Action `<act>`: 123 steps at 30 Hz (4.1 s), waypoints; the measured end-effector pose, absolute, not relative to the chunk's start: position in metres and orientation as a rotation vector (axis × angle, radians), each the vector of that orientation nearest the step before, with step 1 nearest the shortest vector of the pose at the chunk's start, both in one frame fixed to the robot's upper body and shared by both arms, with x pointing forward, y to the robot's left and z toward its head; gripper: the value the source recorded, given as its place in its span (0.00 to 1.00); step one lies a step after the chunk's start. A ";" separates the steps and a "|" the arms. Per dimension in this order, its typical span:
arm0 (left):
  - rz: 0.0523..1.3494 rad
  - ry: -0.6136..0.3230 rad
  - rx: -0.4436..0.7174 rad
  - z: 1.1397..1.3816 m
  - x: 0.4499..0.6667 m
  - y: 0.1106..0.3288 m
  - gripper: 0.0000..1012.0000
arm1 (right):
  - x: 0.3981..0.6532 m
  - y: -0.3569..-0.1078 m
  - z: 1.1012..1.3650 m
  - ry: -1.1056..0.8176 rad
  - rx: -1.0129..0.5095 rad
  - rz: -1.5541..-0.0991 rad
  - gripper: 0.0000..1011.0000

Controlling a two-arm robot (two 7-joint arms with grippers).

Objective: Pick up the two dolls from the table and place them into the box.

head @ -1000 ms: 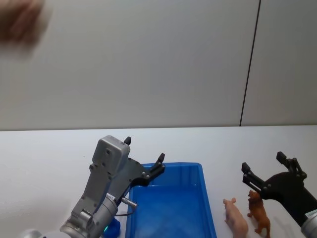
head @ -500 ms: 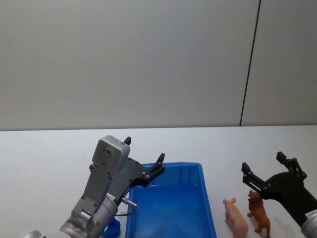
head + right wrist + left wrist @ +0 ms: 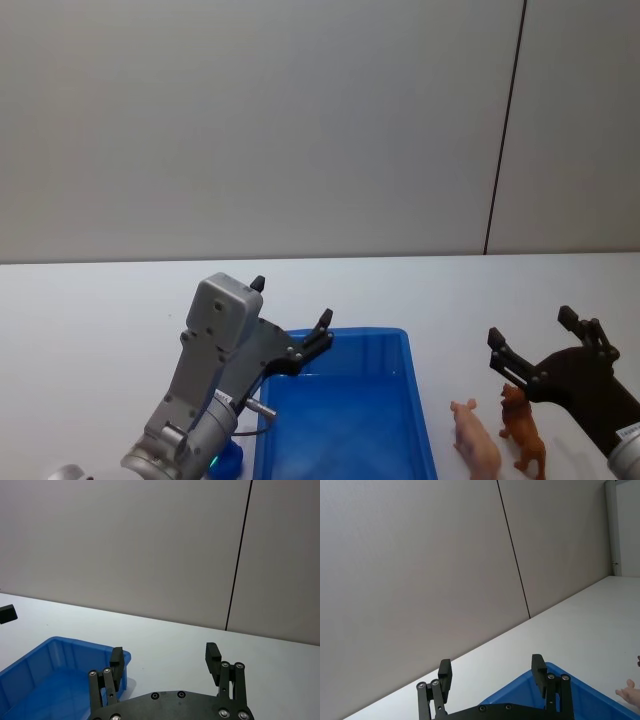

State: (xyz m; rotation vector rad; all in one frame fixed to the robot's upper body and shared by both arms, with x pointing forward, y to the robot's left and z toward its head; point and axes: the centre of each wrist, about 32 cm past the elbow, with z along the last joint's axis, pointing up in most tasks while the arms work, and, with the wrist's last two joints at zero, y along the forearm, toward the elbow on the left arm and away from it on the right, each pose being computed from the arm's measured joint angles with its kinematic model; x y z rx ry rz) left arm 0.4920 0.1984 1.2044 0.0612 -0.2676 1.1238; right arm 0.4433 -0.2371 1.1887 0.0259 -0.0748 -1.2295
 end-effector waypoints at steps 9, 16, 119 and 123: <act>1.124 -0.268 0.061 1.204 0.492 0.198 0.99 | 0.443 -0.237 1.189 -0.075 0.026 -1.230 0.99; 1.124 -0.268 0.061 1.204 0.492 0.198 0.99 | 0.443 -0.237 1.189 -0.075 0.026 -1.230 0.99; 1.124 -0.268 0.061 1.204 0.492 0.198 0.99 | 0.452 -0.252 1.107 0.116 -0.247 -1.224 0.36; 1.124 -0.268 0.061 1.204 0.492 0.198 0.99 | 0.452 -0.250 1.110 0.113 -0.241 -1.220 0.33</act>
